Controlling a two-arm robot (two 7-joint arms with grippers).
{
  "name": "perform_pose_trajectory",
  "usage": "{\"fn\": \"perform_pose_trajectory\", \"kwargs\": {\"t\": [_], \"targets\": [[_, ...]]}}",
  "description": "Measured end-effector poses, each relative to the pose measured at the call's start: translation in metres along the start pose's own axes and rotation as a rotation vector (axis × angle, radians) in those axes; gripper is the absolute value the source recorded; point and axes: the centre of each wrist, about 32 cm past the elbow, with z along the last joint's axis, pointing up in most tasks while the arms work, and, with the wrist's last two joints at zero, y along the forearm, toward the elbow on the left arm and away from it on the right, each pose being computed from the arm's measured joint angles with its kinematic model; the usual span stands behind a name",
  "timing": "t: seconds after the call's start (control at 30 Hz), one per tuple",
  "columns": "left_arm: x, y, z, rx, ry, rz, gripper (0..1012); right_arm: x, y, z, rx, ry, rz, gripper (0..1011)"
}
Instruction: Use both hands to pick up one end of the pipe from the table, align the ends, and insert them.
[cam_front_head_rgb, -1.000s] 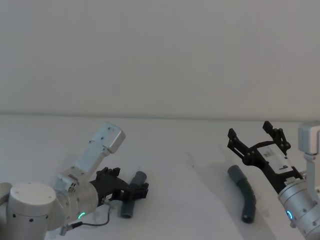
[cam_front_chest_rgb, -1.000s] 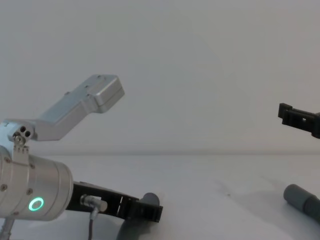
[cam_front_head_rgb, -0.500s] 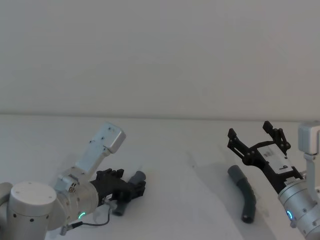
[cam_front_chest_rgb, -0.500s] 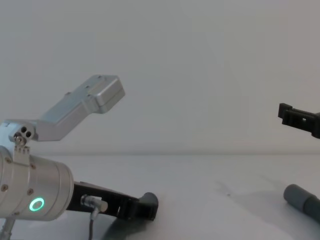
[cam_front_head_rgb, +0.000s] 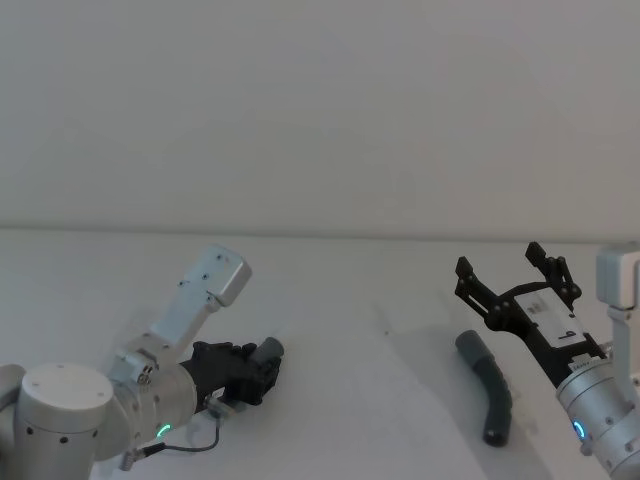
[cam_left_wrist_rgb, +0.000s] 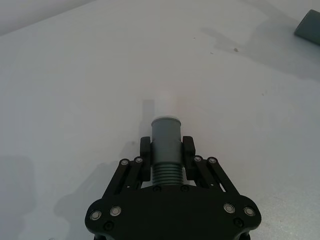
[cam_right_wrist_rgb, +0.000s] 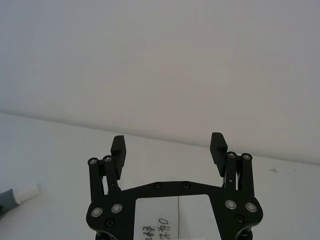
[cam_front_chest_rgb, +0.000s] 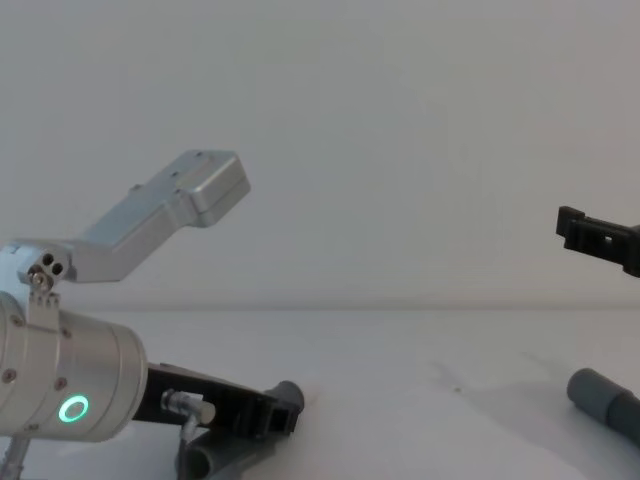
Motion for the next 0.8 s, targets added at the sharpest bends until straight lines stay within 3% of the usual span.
{"fn": "perform_pose_trajectory", "kwargs": {"t": [0.5, 0.8], "targets": [[0.0, 0.0, 0.0, 0.0, 0.0, 0.0, 355, 0.0007, -0.0005, 0.0009, -0.009, -0.006, 0.004, 1002], [0.0, 0.0, 0.0, 0.0, 0.0, 0.0, 355, 0.0026, -0.0037, 0.0099, -0.09, -0.029, 0.033, 1001]]}}
